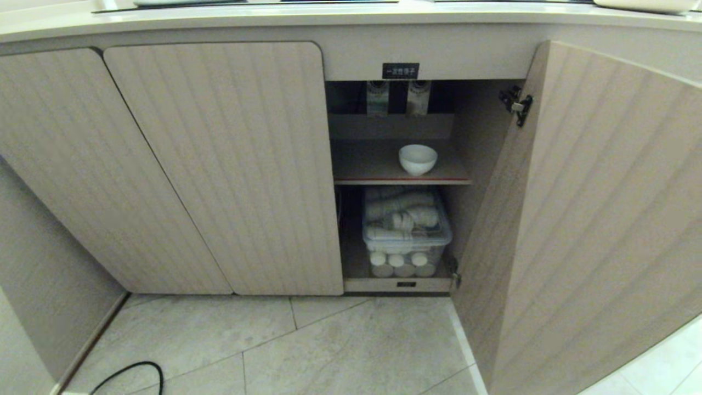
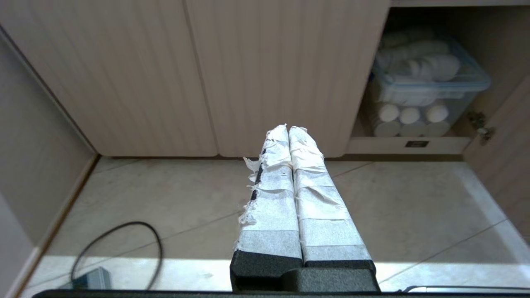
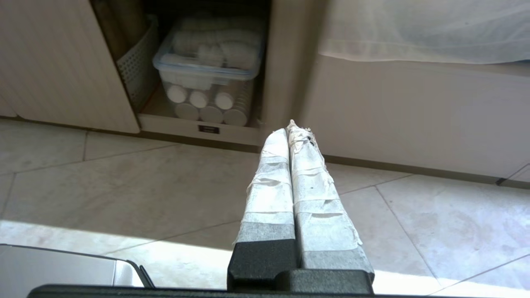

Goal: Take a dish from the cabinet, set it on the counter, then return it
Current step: Close the cabinet door

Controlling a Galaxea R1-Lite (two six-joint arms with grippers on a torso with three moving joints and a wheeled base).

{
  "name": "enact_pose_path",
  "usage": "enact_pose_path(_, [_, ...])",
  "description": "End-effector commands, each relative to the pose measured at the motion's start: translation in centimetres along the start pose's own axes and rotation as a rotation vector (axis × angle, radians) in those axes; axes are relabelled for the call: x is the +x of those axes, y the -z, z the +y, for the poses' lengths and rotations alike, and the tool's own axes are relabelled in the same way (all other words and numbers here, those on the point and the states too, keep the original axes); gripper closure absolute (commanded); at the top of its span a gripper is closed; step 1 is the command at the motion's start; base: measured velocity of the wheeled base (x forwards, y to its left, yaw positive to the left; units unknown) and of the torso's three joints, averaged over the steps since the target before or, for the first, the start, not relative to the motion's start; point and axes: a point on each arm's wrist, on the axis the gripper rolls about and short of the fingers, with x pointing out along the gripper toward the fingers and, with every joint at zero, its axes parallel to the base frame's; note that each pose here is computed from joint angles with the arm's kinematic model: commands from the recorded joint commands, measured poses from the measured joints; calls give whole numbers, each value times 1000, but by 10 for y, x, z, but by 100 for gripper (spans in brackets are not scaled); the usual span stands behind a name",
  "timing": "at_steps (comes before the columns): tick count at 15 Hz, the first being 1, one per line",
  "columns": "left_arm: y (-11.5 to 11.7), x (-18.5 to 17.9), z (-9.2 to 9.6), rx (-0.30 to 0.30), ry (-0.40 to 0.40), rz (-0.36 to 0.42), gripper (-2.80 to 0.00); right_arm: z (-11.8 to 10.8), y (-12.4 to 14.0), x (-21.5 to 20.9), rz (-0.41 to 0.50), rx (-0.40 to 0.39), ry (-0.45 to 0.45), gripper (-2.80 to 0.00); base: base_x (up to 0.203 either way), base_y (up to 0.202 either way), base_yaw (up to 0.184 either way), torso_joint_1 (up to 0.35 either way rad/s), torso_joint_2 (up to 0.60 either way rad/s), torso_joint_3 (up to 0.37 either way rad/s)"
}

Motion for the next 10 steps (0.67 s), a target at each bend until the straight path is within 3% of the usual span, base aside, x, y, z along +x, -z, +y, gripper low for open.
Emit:
enact_pose_path(1, [0,0,0,0,0,0,0,0,0,0,1,-1,-1,0,0,-194,6,-3,2,-3])
enact_pose_path(4, [0,0,0,0,0,0,0,0,0,0,1,-1,-1,0,0,-146,8,5,2,5])
enact_pose_path(10, [0,0,0,0,0,-1,0,0,0,0,1,-1,-1,0,0,0,0,0,0,0])
